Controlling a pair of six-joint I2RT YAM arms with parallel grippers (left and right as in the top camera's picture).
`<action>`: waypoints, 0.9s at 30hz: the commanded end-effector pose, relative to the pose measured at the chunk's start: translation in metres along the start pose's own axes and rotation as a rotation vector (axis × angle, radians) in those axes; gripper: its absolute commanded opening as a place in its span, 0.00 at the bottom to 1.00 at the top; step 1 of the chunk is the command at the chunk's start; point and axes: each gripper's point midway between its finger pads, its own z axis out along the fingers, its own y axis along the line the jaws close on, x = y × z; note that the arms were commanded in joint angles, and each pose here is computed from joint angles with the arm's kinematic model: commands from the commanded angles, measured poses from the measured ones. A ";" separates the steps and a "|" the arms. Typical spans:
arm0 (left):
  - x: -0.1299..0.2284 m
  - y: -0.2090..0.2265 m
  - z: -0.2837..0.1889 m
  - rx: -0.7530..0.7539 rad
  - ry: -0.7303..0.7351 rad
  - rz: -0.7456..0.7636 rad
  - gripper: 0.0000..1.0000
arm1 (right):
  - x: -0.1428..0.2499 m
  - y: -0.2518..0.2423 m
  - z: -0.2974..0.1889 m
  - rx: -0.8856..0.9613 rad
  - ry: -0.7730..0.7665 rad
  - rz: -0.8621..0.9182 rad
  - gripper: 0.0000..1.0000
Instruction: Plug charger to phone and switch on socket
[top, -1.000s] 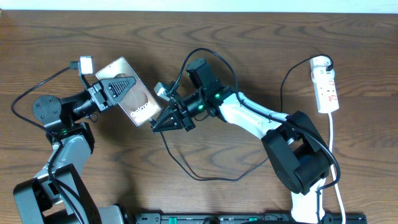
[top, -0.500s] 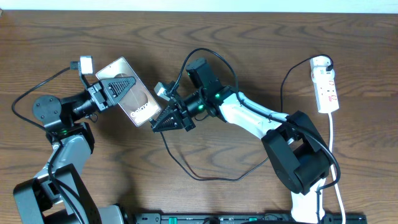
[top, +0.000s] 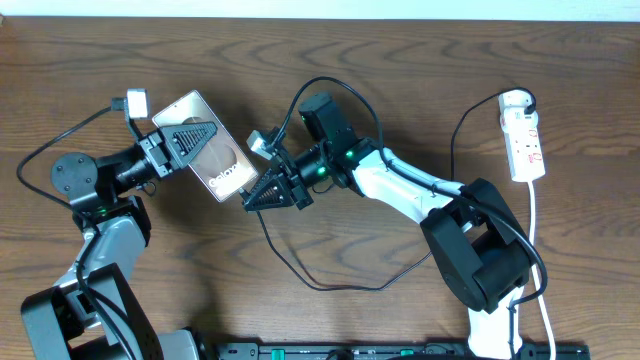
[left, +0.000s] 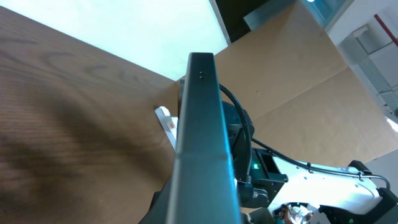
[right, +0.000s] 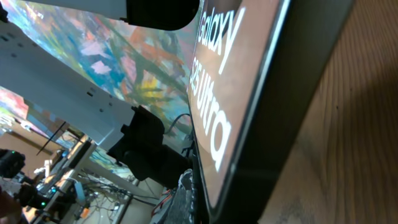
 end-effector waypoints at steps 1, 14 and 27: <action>-0.002 -0.011 0.001 0.017 0.034 0.043 0.08 | -0.003 -0.003 0.003 0.018 -0.001 0.055 0.01; 0.001 -0.012 0.001 0.021 0.050 0.047 0.07 | -0.007 -0.006 0.003 0.033 -0.009 0.089 0.01; 0.005 -0.013 0.001 0.028 0.075 0.046 0.08 | -0.007 -0.005 0.003 0.027 -0.009 0.091 0.01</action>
